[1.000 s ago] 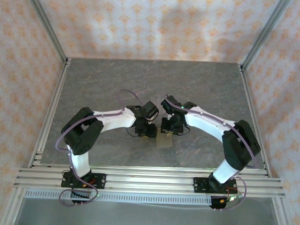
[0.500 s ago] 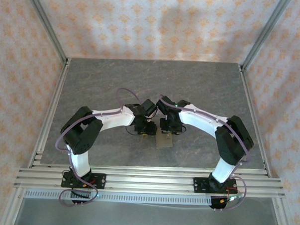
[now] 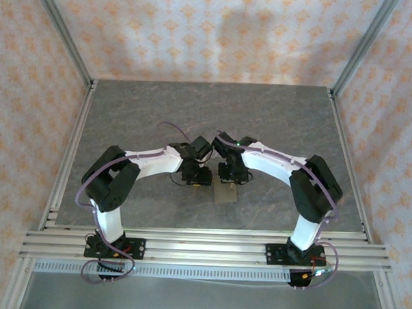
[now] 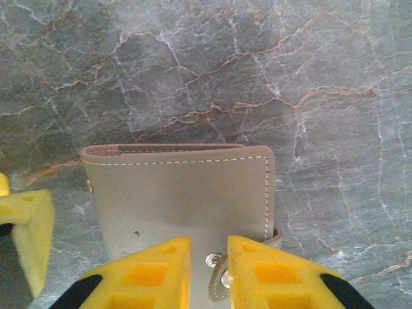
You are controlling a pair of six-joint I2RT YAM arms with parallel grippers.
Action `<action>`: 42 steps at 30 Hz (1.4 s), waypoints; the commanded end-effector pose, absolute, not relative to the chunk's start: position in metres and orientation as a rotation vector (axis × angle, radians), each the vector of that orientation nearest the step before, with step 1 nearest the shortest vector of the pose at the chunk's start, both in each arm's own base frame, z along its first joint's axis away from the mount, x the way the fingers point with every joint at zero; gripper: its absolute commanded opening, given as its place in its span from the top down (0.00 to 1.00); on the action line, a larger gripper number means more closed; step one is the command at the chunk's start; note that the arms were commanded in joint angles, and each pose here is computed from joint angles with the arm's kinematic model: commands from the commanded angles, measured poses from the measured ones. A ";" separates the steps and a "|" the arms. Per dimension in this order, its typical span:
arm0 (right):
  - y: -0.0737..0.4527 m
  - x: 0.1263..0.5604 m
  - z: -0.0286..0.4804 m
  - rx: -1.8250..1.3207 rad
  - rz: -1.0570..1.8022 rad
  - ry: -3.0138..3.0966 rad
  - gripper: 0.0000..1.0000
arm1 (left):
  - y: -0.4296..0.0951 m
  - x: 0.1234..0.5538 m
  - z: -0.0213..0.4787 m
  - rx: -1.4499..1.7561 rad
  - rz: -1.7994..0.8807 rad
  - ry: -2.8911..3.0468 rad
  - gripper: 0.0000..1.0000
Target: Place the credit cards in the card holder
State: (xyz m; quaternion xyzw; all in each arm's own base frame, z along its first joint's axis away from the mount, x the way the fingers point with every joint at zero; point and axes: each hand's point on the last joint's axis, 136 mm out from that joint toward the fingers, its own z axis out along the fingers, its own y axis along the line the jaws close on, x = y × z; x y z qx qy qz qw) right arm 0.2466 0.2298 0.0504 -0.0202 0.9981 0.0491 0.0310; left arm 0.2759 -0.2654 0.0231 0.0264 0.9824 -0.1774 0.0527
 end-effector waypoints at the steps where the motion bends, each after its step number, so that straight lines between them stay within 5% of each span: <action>1: 0.220 0.233 0.048 -0.094 0.011 3.095 0.79 | -0.260 0.287 0.038 0.024 -0.585 2.927 0.62; 23: 0.209 0.232 0.058 -0.085 -0.069 3.059 1.00 | -0.266 0.285 0.038 0.057 -0.646 2.920 0.62; 42: 0.242 0.232 0.061 0.084 0.496 3.070 1.00 | -0.308 0.270 0.027 0.189 -0.739 2.932 0.65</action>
